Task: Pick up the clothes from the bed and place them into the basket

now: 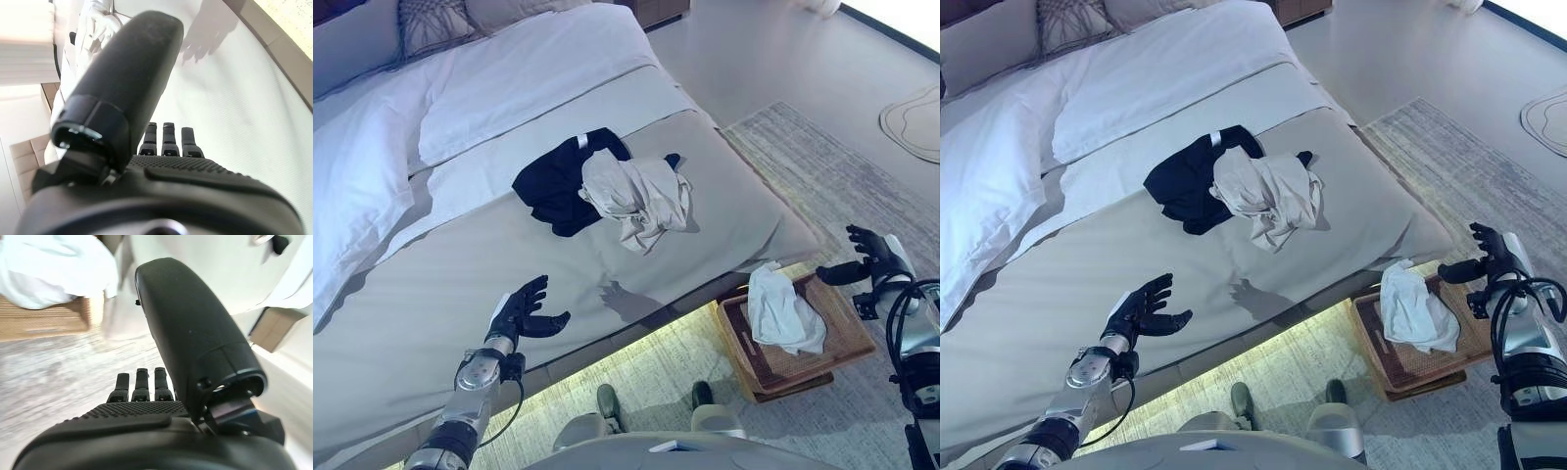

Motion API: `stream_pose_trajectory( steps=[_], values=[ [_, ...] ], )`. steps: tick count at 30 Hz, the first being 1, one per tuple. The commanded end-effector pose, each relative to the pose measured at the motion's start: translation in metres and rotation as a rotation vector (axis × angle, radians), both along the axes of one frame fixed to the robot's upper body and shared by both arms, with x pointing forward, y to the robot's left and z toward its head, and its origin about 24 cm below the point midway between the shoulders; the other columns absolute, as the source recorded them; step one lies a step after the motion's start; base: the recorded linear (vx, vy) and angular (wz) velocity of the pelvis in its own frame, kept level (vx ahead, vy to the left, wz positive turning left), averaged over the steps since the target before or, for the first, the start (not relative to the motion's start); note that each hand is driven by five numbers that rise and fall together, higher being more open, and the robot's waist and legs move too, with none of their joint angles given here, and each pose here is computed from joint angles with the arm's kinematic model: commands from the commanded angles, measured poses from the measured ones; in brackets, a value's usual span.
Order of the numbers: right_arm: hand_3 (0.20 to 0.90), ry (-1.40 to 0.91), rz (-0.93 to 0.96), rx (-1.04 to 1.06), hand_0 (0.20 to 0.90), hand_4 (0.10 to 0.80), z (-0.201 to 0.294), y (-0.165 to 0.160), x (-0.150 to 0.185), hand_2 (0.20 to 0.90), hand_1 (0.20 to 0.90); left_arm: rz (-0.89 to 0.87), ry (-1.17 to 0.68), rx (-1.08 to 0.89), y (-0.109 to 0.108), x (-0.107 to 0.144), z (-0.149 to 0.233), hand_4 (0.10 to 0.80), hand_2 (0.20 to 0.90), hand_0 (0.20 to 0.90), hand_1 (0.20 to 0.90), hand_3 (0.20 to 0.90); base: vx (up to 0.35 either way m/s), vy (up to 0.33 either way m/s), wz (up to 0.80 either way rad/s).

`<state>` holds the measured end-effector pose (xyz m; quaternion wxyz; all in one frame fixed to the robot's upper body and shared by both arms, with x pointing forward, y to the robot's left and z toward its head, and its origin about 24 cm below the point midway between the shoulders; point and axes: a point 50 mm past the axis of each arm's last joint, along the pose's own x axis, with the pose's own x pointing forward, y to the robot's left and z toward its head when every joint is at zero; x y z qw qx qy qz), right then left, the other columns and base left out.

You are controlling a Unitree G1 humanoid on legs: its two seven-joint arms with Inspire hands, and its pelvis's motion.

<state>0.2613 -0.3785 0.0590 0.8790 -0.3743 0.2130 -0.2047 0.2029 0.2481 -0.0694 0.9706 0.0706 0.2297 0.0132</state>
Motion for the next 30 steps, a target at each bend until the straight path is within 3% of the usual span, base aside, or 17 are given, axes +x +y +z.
stream_pose_trajectory(
  steps=[1,9,18,30],
  values=[
    [0.9,-0.301,0.127,-0.193,0.9,0.8,0.071,0.024,0.041,0.9,0.9,0.076,-0.194,0.026,0.018,0.021,0.031,0.8,0.9,0.9,0.9,0.9,0.046,0.003,0.15],
    [0.9,-0.35,0.154,-0.401,0.9,0.8,0.11,0.038,0.065,0.9,0.9,0.106,-0.182,0.017,0.02,0.018,0.027,0.8,0.9,0.9,0.9,0.9,0.032,-0.003,0.14],
    [0.9,-0.262,0.118,-0.301,0.9,0.8,0.129,0.027,0.081,0.9,0.9,0.115,-0.134,-0.022,0.017,0.01,0.017,0.8,0.9,0.9,0.9,0.9,-0.005,0.014,0.25],
    [0.9,-0.323,0.149,-0.236,0.9,0.8,0.159,0.035,0.097,0.9,0.9,0.092,-0.178,-0.103,0.007,0.007,0.018,0.8,0.9,0.9,0.9,0.9,-0.058,0.049,0.19]
  ],
)
